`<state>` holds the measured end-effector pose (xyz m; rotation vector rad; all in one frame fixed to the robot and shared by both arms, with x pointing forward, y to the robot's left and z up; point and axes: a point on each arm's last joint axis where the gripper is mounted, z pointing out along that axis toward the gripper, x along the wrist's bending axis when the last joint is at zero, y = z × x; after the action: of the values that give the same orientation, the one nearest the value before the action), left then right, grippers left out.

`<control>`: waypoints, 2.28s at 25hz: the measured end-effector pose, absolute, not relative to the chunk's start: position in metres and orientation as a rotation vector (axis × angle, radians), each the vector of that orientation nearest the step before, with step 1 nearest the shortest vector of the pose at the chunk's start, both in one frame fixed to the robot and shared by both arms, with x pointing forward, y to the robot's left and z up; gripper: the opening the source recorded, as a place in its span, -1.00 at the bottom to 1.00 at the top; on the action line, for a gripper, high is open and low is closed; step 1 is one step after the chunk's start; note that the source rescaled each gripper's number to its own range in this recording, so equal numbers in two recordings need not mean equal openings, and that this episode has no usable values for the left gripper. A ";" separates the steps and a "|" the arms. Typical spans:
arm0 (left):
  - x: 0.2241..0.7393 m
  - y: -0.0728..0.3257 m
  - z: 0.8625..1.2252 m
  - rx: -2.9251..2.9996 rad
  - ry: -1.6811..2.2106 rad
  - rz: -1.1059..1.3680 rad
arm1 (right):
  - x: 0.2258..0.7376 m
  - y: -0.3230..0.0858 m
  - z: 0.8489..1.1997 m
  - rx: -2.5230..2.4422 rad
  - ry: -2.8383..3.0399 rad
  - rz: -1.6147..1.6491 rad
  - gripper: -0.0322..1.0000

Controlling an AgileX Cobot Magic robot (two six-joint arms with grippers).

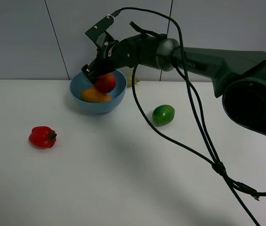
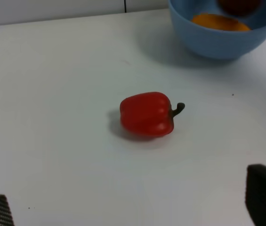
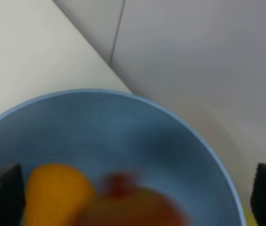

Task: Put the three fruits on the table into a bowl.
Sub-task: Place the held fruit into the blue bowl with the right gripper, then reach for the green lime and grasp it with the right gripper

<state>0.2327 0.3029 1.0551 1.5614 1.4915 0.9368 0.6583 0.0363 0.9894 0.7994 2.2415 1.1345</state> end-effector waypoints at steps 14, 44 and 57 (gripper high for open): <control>0.233 0.303 1.055 1.561 1.491 0.937 | 0.611 0.004 1.044 1.090 2.566 0.816 1.00; 0.233 0.303 1.055 1.561 1.491 0.937 | 0.590 -0.107 1.013 1.760 2.490 0.101 1.00; 0.233 0.303 1.055 1.561 1.491 0.937 | 0.609 -0.136 1.006 2.320 2.005 0.229 0.86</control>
<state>0.2327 0.3029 1.0551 1.5614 1.4915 0.9368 0.6093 -0.1358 1.0056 2.3199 2.0048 0.2287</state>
